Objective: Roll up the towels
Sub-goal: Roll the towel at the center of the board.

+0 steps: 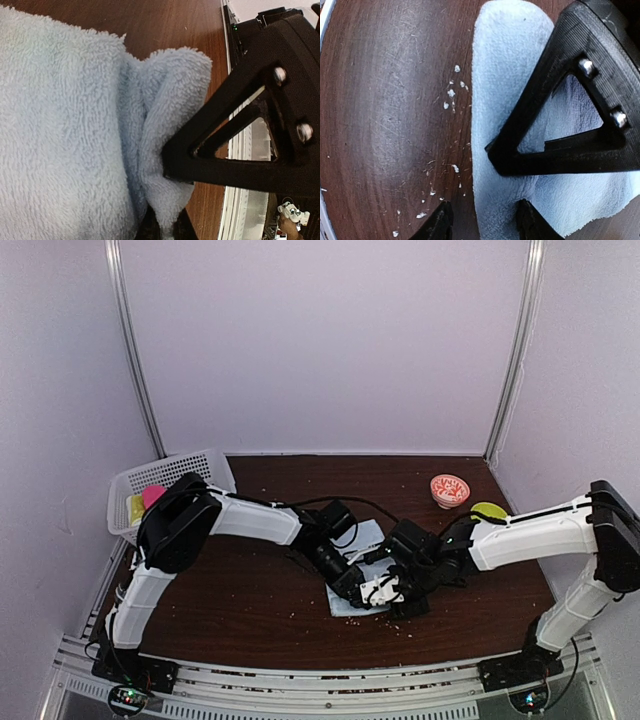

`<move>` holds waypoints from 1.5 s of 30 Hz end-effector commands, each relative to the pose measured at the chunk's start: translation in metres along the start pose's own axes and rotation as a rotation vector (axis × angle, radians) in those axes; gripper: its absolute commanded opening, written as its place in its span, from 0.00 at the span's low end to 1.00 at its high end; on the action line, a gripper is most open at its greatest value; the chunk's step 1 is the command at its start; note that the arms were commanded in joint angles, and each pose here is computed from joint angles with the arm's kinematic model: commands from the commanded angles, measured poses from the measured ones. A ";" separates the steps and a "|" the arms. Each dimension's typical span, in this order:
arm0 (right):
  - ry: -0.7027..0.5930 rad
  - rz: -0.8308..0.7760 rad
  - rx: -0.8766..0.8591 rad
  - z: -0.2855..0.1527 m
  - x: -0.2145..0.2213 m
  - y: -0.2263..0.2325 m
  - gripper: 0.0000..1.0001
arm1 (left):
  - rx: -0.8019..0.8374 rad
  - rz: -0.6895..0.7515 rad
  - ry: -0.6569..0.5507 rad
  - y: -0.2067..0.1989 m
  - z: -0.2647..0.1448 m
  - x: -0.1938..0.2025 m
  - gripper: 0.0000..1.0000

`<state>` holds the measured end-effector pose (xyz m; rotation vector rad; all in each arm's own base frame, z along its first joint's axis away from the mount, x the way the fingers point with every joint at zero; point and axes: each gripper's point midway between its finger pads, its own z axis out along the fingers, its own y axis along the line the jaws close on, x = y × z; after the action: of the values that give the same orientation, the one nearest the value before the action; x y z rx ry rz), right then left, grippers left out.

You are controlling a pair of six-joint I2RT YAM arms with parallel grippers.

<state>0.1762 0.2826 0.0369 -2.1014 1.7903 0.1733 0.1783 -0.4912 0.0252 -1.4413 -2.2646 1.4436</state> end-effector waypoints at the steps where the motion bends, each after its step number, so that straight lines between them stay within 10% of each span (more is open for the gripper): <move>1: 0.021 -0.059 0.022 0.011 0.002 -0.003 0.39 | -0.038 -0.072 0.072 0.028 0.015 0.033 0.00; 13: 0.049 -0.033 -0.310 -0.003 0.002 0.049 0.13 | -0.379 -0.061 -0.050 0.035 -0.087 0.017 0.49; 26: 0.007 0.356 -0.791 -0.018 -0.007 0.007 0.10 | -0.901 0.417 -0.524 -0.070 -0.218 -0.015 0.50; 32: 0.094 0.488 -0.857 0.014 0.013 -0.010 0.09 | -0.827 0.676 -0.478 -0.124 -0.173 -0.020 0.50; 45: 0.118 0.542 -0.911 0.031 0.021 -0.004 0.10 | -0.753 0.739 -0.006 -0.053 -0.022 -0.006 0.49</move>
<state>0.1876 0.2887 0.0304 -1.9845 2.5953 1.3522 0.1516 -0.4756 0.0793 -2.6014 -2.5818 0.7022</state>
